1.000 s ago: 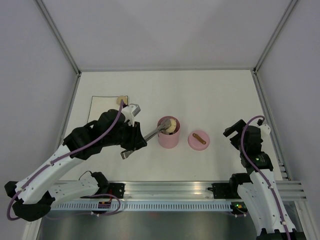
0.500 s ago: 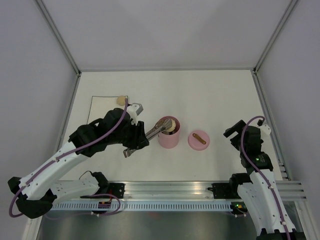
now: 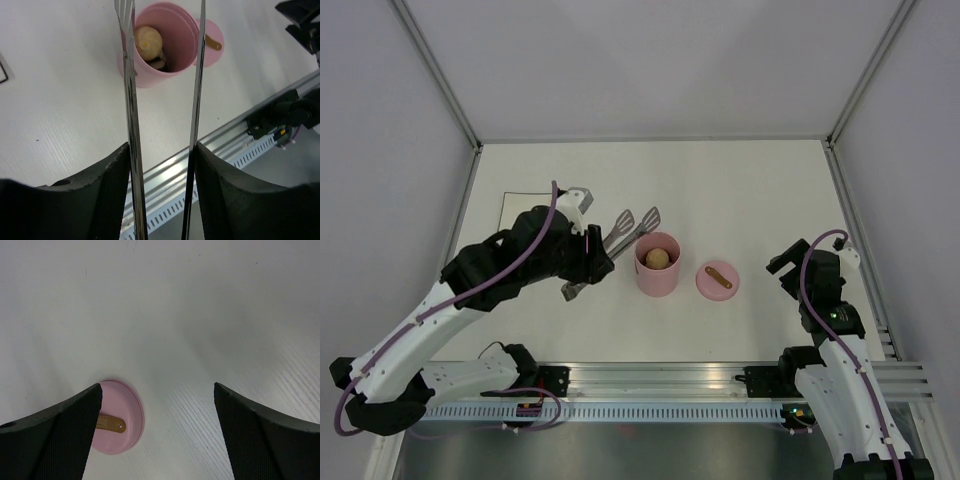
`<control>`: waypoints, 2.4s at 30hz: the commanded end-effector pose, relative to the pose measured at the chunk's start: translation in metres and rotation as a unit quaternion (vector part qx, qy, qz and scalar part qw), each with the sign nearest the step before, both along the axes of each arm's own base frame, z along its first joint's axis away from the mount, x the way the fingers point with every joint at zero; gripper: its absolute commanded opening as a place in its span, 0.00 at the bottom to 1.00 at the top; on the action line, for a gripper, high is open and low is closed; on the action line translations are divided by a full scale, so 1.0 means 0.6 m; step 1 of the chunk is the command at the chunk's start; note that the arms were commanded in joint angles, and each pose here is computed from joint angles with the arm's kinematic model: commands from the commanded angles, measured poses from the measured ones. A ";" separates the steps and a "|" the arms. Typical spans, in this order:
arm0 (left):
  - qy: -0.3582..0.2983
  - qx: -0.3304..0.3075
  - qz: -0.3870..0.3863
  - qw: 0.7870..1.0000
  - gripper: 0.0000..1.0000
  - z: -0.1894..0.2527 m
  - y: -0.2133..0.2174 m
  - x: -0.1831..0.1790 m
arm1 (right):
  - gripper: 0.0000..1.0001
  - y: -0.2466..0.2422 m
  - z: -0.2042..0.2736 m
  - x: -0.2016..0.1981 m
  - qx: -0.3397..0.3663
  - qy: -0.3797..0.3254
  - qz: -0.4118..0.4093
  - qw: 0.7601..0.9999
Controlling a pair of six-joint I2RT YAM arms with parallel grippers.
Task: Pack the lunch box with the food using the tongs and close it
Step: Pick up the food using the clamp
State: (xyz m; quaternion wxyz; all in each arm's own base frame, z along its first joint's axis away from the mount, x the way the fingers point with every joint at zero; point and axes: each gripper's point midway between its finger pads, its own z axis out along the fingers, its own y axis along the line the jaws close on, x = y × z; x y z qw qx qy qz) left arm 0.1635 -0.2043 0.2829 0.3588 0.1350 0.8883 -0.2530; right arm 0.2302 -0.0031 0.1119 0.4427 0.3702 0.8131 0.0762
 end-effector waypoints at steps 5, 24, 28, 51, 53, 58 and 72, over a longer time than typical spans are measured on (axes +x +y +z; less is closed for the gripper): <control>-0.076 0.069 0.191 0.976 0.62 0.040 0.129 0.125 | 0.98 0.013 0.006 0.017 0.001 -0.012 0.027 1.000; -0.009 0.096 0.314 0.944 0.60 -0.083 0.264 0.280 | 0.98 0.036 -0.003 0.023 -0.011 -0.018 0.094 0.995; 0.013 0.100 0.309 0.946 0.60 -0.116 0.259 0.294 | 0.98 0.035 -0.012 0.016 -0.009 -0.016 0.090 0.996; 0.070 0.138 0.284 0.946 0.56 -0.213 0.242 0.353 | 0.98 0.033 -0.032 0.013 -0.005 -0.004 0.084 0.996; 0.067 0.137 0.285 0.946 0.56 -0.210 0.242 0.360 | 0.98 0.034 -0.036 0.013 -0.002 -0.002 0.083 0.997; 0.081 0.140 0.273 0.948 0.54 -0.228 0.231 0.366 | 0.98 0.032 -0.036 0.013 -0.004 0.001 0.080 0.997; 0.017 0.126 0.271 0.954 0.27 -0.136 0.235 0.344 | 0.98 0.026 -0.032 0.017 -0.011 0.005 0.072 0.997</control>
